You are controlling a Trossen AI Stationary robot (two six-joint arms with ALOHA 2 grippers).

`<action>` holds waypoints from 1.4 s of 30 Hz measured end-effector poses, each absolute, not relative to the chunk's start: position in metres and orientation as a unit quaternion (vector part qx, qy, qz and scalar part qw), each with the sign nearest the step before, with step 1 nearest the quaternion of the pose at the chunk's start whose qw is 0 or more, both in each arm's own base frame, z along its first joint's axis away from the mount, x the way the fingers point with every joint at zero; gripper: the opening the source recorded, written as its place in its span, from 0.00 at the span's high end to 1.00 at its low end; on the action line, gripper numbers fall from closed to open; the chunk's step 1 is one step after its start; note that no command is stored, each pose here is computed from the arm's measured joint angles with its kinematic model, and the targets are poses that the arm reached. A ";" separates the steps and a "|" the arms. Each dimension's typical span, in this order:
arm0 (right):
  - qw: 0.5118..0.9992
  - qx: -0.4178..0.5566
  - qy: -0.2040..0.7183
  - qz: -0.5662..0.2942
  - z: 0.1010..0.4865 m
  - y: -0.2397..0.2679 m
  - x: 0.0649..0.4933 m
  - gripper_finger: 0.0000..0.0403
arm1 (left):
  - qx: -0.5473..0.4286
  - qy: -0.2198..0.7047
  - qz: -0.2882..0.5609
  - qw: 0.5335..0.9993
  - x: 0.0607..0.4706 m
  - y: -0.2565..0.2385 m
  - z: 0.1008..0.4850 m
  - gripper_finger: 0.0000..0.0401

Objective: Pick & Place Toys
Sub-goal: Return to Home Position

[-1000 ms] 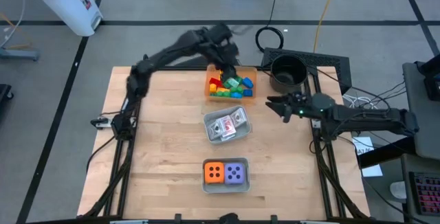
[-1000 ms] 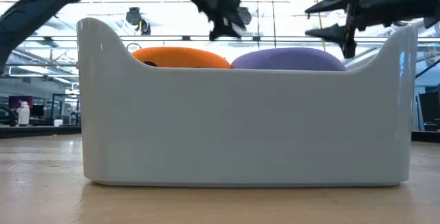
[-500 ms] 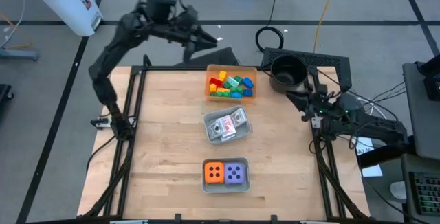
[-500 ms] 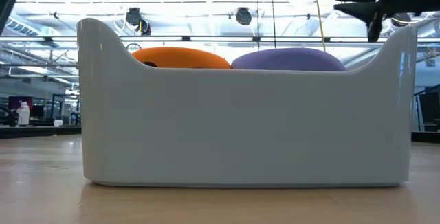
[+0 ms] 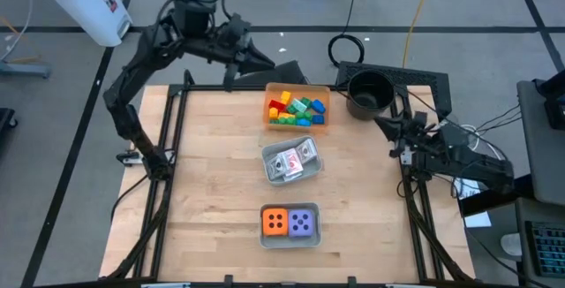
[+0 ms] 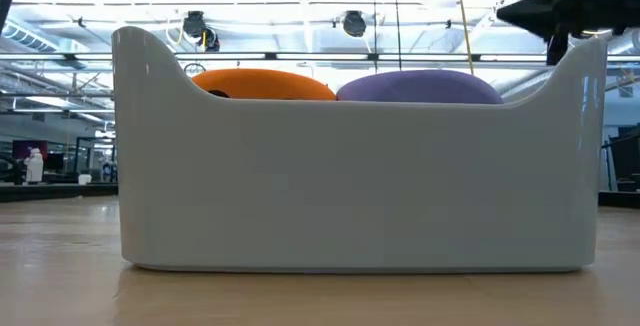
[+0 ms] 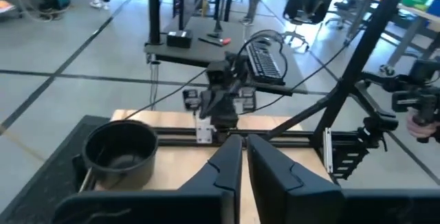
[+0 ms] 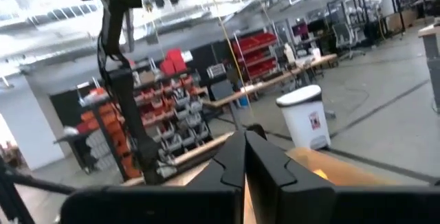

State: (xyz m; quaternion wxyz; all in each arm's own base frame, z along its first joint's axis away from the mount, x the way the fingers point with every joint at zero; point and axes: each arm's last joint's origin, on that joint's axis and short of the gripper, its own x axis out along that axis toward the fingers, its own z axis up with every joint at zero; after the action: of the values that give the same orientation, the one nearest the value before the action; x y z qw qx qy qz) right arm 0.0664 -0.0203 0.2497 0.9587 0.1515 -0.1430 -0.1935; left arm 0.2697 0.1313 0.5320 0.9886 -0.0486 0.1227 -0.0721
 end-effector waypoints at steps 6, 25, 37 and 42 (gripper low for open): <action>0.958 0.167 -0.157 -0.175 0.217 -0.023 0.082 1.00 | -0.068 0.100 -0.096 0.988 0.301 0.133 0.511 0.99; 0.957 0.181 -0.175 -0.144 0.196 -0.023 0.090 0.99 | -0.156 0.036 -0.156 0.975 0.352 0.119 0.442 0.96; 0.958 0.178 -0.174 -0.145 0.196 -0.023 0.090 0.98 | -0.146 -0.005 -0.058 0.988 0.246 0.080 0.414 0.95; 0.958 0.177 -0.174 -0.145 0.196 -0.023 0.090 0.98 | -0.158 -0.040 -0.040 0.986 0.206 0.060 0.384 0.97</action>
State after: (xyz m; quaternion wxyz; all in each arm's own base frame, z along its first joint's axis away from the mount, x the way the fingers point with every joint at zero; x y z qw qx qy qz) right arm 0.0902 -0.0229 0.1956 0.9576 0.1774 -0.1740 -0.1454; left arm 0.2064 0.0597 0.3841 0.9858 -0.1580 -0.0395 -0.0397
